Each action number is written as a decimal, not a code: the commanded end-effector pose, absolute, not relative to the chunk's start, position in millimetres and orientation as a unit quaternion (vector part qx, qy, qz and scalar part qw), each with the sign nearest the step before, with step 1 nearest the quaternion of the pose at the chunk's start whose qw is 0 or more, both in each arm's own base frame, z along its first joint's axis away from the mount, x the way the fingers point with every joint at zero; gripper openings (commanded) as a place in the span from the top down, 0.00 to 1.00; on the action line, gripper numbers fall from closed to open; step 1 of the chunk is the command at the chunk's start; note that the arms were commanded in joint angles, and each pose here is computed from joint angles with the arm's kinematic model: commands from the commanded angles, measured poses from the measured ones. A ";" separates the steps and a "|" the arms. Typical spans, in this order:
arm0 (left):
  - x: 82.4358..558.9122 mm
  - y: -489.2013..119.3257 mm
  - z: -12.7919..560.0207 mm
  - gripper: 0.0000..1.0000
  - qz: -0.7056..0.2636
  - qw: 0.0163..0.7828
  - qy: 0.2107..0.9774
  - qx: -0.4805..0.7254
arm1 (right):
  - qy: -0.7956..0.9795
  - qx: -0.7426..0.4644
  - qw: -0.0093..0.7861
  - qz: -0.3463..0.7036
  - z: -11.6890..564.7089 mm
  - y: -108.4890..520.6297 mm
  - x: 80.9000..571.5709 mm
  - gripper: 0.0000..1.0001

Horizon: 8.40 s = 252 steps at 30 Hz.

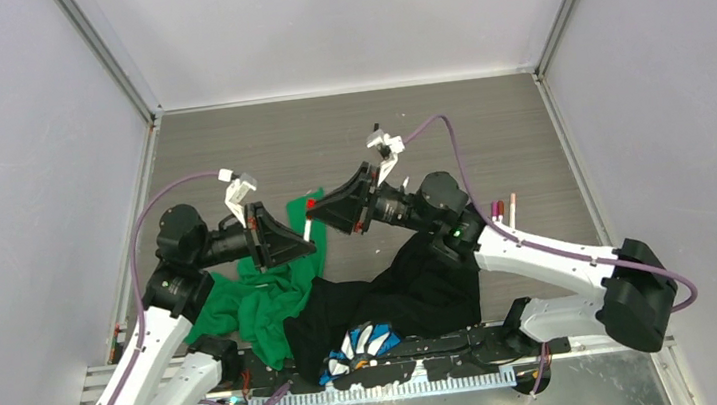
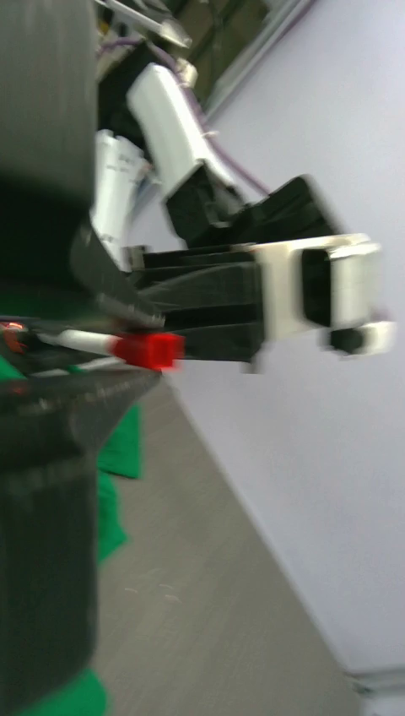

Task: Insert the pens into the pen caps
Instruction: Insert the pen cap onto the pen, then press the pen cap onto the pen, then place the pen at the center of the board.

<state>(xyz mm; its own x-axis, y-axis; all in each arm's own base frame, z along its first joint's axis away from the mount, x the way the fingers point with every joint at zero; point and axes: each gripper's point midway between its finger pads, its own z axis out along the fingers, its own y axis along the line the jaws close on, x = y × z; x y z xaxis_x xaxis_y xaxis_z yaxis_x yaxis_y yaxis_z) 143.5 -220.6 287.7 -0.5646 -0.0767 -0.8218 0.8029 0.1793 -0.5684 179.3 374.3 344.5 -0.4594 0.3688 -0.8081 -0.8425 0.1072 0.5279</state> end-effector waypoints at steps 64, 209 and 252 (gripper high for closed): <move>131.4 -238.7 345.9 1.00 -0.531 0.488 0.584 0.373 | 0.531 -0.350 0.373 0.675 336.0 360.1 146.1 0.99; 282.3 -85.9 264.0 0.02 -0.067 0.591 0.802 0.051 | 0.956 0.039 0.291 -0.012 151.4 64.7 309.3 0.99; 269.8 -104.3 280.5 0.02 -0.125 0.601 0.785 0.080 | 0.938 0.121 0.323 0.023 145.4 16.0 366.4 0.28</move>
<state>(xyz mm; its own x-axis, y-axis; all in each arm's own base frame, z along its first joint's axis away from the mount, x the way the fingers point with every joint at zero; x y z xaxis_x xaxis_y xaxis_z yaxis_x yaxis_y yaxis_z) 267.8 -100.6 255.0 -0.3189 0.0145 -0.9477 0.2615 0.9624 -0.0732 321.8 -6.0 71.2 -0.9118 0.1885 -0.3647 0.2295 0.9706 -0.0722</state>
